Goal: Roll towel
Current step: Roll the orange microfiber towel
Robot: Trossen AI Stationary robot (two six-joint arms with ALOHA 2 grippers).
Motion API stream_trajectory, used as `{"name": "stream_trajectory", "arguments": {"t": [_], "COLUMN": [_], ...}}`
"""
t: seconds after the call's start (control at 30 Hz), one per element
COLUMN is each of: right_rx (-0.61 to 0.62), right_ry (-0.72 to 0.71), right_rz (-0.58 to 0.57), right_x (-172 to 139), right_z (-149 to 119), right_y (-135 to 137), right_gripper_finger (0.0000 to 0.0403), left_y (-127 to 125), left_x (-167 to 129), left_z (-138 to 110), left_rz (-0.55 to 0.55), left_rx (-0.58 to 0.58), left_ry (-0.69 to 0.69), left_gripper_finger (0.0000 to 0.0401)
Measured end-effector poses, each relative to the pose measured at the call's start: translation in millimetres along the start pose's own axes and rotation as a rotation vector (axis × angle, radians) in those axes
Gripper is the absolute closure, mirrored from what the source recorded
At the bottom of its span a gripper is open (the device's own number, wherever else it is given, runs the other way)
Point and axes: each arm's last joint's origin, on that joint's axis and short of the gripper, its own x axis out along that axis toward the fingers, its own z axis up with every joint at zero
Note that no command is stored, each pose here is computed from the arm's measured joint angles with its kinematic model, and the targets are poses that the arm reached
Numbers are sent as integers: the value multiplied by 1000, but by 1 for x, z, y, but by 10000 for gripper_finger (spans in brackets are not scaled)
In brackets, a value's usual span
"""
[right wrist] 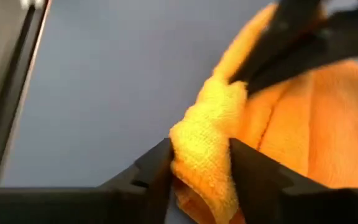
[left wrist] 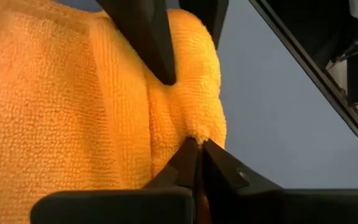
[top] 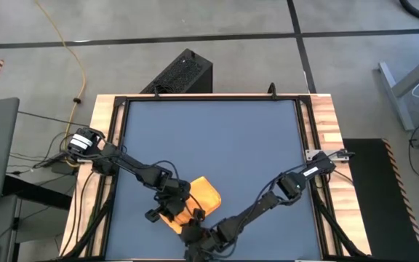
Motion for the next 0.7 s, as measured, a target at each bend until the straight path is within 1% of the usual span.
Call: {"name": "stream_trajectory", "arguments": {"t": [0.07,0.13,0.23,0.3,0.37,0.43,0.5,0.6,0.7], "right_rx": [118,202,253,291,359,433,478,501,524], "right_ry": [7,16,6,-2,5,15,14,-9,-23], "right_rz": [5,9,23,50,73,91,92,74,66], "right_x": [0,0,-2,-3,-3,-5,-7,-14,-20], "right_z": [0,0,0,1,1,0,-1,-6,-10], "right_y": [0,-1,3,6,8,10,13,20,26], "right_gripper_finger": [264,309,372,375,374,368,364,367,369], "left_y": [-1,-1,-1,-1,-3,-6,-11,-18,-27], "left_x": [0,-2,-7,-12,-17,-25,-33,-42,-38], "left_z": [-1,-1,-1,1,1,3,3,6,14], "left_rz": [-6,-24,-56,-63,-61,-56,-54,-34,-13], "left_rx": [11,4,-20,-23,-29,-27,-19,34,112], "left_ry": [7,2,-7,-17,-19,-24,-15,-22,-55], "left_gripper_finger": [387,371,344,327,314,304,299,298,297]}}
